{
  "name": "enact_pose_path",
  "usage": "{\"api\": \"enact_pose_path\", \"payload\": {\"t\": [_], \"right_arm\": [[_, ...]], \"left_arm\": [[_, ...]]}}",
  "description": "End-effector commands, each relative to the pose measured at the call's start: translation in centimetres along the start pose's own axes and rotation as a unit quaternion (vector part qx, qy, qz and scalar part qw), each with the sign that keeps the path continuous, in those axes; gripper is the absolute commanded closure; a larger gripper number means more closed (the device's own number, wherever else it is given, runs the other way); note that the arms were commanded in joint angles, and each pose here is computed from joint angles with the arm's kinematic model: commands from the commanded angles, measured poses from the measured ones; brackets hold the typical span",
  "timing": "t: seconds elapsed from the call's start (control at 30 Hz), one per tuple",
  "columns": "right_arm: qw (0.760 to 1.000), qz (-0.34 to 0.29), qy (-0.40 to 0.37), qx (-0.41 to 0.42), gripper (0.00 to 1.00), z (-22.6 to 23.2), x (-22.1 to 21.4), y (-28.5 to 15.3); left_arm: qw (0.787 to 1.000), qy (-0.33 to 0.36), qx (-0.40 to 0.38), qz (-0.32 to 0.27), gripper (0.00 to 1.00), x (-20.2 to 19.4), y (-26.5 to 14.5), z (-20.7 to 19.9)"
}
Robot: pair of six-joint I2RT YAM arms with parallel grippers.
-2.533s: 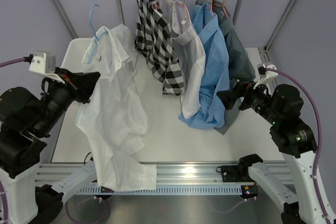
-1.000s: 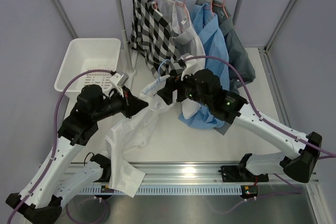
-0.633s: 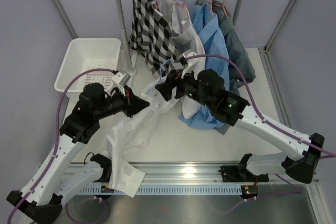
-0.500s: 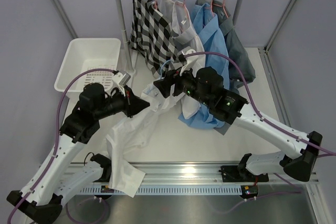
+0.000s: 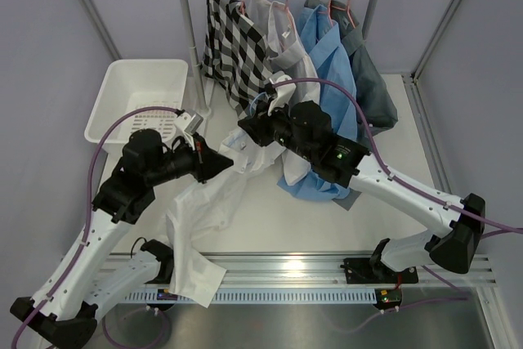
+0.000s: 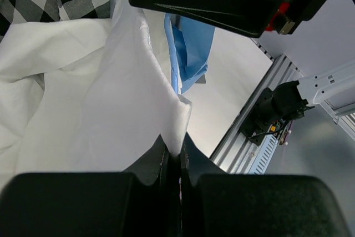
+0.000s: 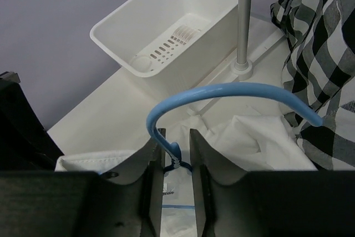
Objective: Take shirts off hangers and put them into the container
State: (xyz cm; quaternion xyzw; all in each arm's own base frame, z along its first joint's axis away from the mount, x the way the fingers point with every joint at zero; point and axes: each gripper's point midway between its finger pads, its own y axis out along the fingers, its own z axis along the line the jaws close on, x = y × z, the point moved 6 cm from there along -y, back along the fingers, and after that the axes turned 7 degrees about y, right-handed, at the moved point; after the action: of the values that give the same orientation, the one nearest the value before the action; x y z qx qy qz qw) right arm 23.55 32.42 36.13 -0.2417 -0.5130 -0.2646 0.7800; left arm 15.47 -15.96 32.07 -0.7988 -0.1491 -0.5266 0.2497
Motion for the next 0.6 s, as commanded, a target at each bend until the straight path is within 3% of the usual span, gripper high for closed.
{"api": "enact_pose_path", "payload": {"t": [0.0,0.07,0.17,0.2,0.23,0.33,0.57], "right_arm": [[0.998,-0.065,0.003,0.000,0.86,0.6,2.7,-0.2],[0.997,-0.073,-0.002,-0.011,1.00,0.2,2.9,-0.7],[0.996,-0.076,-0.017,-0.043,1.00,-0.7,3.0,-1.0],[0.995,-0.080,-0.023,-0.058,1.00,-1.0,3.1,-1.1],[0.994,-0.080,-0.027,-0.066,1.00,-1.3,3.0,-1.0],[0.989,-0.080,-0.045,-0.113,1.00,-2.4,2.7,-0.8],[0.975,-0.061,-0.055,-0.205,1.00,-4.6,0.9,0.3]], "left_arm": [[0.997,0.038,-0.030,-0.052,1.00,2.7,-0.7,-1.5],[0.998,0.033,-0.017,-0.054,0.99,2.7,-0.7,-1.2],[0.998,0.027,0.008,-0.060,0.50,2.8,-0.7,-0.7],[0.997,0.028,0.016,-0.064,0.24,3.0,-0.8,-0.6],[0.997,0.027,0.024,-0.067,0.17,3.2,-0.9,-0.4],[0.994,0.027,0.068,-0.079,0.02,4.4,-1.5,0.1],[0.971,-0.006,0.203,-0.125,0.03,7.3,-3.1,2.1]]}}
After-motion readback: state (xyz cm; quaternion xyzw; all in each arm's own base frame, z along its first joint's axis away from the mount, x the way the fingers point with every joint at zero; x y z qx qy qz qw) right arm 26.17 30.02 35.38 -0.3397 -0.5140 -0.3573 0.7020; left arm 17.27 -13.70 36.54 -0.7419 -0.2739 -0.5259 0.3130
